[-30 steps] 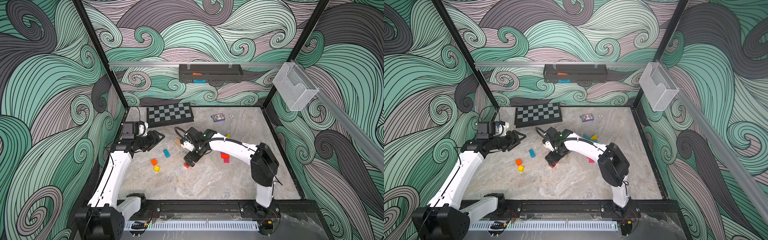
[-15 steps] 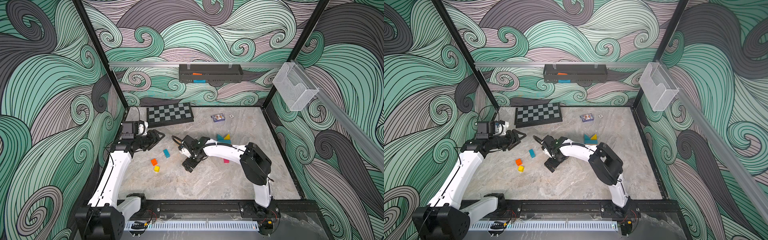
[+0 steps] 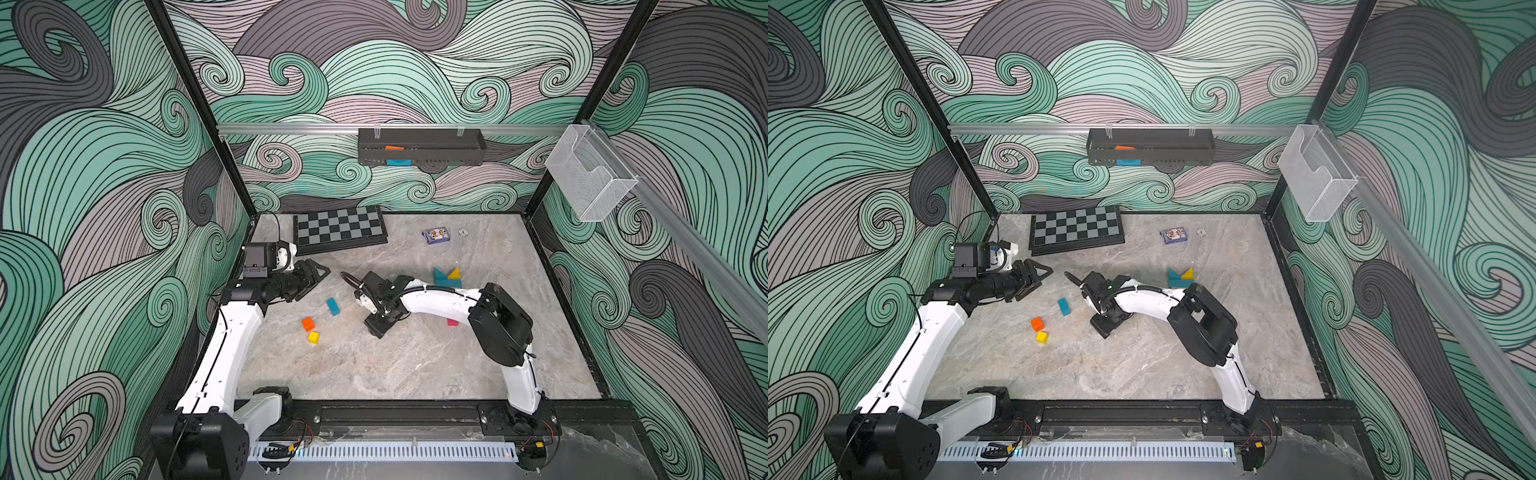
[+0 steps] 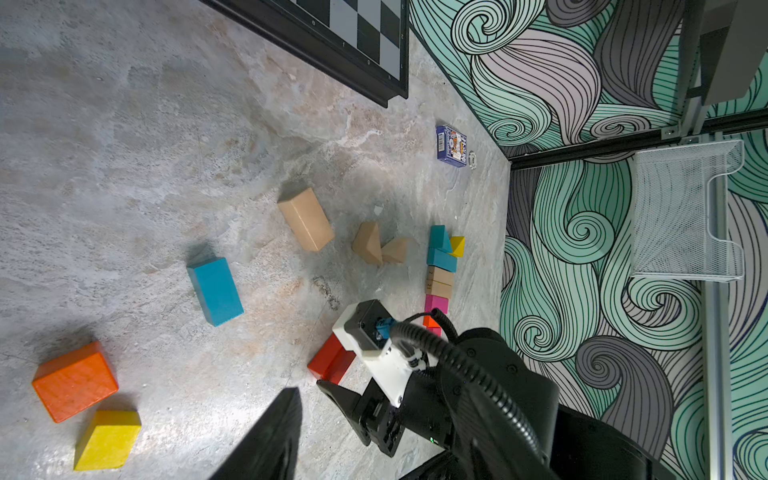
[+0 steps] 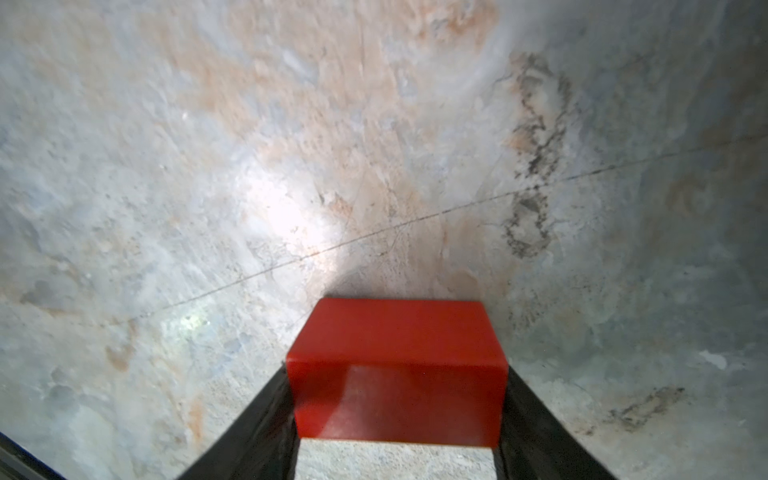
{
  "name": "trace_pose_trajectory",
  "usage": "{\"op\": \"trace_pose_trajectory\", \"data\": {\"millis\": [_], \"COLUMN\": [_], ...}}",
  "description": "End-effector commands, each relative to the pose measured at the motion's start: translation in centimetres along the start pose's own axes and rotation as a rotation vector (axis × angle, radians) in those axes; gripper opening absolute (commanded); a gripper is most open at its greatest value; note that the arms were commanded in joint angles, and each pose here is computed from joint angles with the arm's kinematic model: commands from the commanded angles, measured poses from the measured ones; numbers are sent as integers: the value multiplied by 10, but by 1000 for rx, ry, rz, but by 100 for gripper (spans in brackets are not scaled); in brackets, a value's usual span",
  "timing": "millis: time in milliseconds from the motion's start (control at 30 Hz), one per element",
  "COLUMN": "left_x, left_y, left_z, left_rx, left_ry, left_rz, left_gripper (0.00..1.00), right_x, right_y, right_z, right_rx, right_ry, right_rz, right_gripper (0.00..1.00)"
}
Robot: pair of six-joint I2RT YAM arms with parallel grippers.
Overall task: Assemble a carrot with building blocks
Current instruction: Pick up the building block from the center of the board, then assemble the building block at the center of the board.
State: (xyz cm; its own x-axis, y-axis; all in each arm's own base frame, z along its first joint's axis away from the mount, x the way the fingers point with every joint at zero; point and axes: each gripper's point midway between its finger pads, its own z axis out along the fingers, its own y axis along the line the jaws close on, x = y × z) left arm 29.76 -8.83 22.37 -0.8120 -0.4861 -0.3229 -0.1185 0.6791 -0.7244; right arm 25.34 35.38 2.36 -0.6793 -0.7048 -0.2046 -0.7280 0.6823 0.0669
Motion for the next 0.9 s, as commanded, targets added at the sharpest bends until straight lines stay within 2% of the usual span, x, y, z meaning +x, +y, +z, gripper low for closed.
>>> {"op": "trace_pose_trajectory", "data": {"millis": [0,67,100,200,233,300,500,867], "left_x": [-1,-2,-1,-2,-2,-3,-6,-10], "left_y": [-2,-5,-5,-11,-13,-17,-22,-24], "left_z": [-2,-2,-3,-3,-4,-4,-1,5], "left_rx": [11,19,21,46,54,75,102,117], "left_ry": [10,10,12,18,17,18,26,38], "left_rz": [19,25,26,42,45,52,56,49], "left_gripper": [61,61,61,61,61,61,61,61], "right_x": [-4,-3,-3,-4,-2,-1,-10,-17], "right_y": [1,-4,-7,-27,-32,-42,-57,-79], "right_z": [-2,-4,-7,-21,-25,-31,-34,-14], "right_rx": [11,36,57,134,133,137,129,130], "right_ry": [-7,-2,4,39,62,88,81,98], "right_rz": [14,34,49,171,231,329,485,672], "right_gripper": [51,48,44,23,20,20,19,18]}}
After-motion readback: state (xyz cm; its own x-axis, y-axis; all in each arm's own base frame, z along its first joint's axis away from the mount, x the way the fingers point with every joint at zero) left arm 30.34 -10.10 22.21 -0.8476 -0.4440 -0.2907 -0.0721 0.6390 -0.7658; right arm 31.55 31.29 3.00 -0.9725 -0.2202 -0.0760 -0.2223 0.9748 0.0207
